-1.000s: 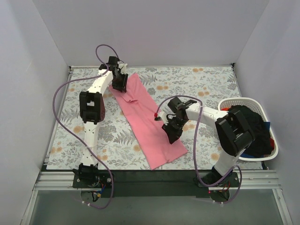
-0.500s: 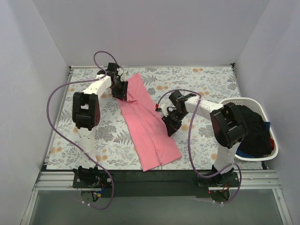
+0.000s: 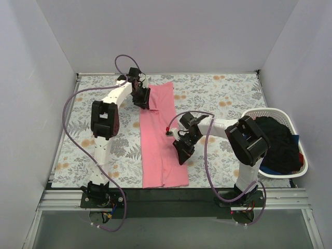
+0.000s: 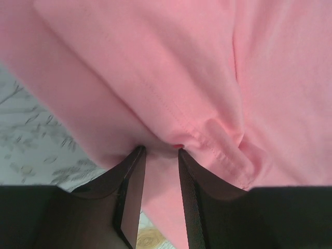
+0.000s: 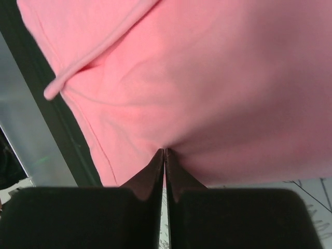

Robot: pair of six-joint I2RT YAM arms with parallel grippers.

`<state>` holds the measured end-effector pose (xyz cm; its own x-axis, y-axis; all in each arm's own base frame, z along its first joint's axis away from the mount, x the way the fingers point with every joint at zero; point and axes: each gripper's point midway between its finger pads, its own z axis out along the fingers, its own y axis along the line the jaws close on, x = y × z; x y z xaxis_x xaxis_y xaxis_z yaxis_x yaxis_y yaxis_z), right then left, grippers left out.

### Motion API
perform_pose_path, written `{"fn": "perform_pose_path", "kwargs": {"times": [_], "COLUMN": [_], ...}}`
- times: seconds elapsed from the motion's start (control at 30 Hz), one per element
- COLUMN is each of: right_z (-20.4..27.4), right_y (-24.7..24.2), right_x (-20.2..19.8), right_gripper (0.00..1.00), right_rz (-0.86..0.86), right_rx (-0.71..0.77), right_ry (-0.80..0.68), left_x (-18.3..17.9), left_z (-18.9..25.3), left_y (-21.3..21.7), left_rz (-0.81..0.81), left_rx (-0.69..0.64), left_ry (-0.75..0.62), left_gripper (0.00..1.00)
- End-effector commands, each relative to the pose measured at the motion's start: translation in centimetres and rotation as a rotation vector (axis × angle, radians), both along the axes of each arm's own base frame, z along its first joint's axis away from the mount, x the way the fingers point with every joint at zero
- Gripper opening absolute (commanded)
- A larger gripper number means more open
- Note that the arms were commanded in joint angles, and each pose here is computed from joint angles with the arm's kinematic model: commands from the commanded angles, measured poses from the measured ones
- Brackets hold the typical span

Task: Fold and stack the t-shirts
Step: Fold the tshirt

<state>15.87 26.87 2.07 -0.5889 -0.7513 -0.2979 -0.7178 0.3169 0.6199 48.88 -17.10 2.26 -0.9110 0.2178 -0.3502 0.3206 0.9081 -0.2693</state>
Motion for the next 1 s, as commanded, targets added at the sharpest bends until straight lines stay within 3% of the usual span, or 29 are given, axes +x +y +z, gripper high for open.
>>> {"fn": "perform_pose_path", "kwargs": {"times": [0.0, 0.07, 0.17, 0.4, 0.5, 0.6, 0.97], "right_z": [1.9, 3.3, 5.4, 7.6, 9.2, 7.8, 2.7], "right_y": [1.0, 1.2, 1.3, -0.2, 0.5, 1.3, 2.7], "right_x": [-0.2, 1.2, 5.0, 18.1, 22.0, 24.8, 30.0], "right_gripper": [0.09, 0.10, 0.11, 0.11, 0.11, 0.11, 0.08], "right_rz": [0.013, -0.014, -0.082, -0.311, -0.368, -0.401, -0.439], "right_rx": [0.078, 0.114, 0.140, 0.056, 0.072, 0.042, -0.012], "right_ry": [-0.026, -0.053, -0.136, -0.363, -0.417, -0.426, -0.454], "left_x": [2.7, 4.0, 6.4, 5.7, 3.9, 1.5, -5.6], "left_z": [-1.3, -1.8, 0.8, 9.1, 11.0, 11.2, 5.9], "left_y": [-4.0, -4.6, -4.5, -2.7, -2.3, -2.4, -3.1], "left_rz": [-0.044, -0.038, -0.016, 0.014, 0.023, 0.008, -0.021], "left_rx": [-0.044, -0.062, -0.051, -0.060, -0.076, -0.105, -0.201], "left_ry": [-0.053, -0.070, -0.179, -0.340, -0.339, -0.304, -0.073], "left_gripper": [0.31, 0.32, 0.33, 0.37, 0.37, 0.37, 0.35]}}
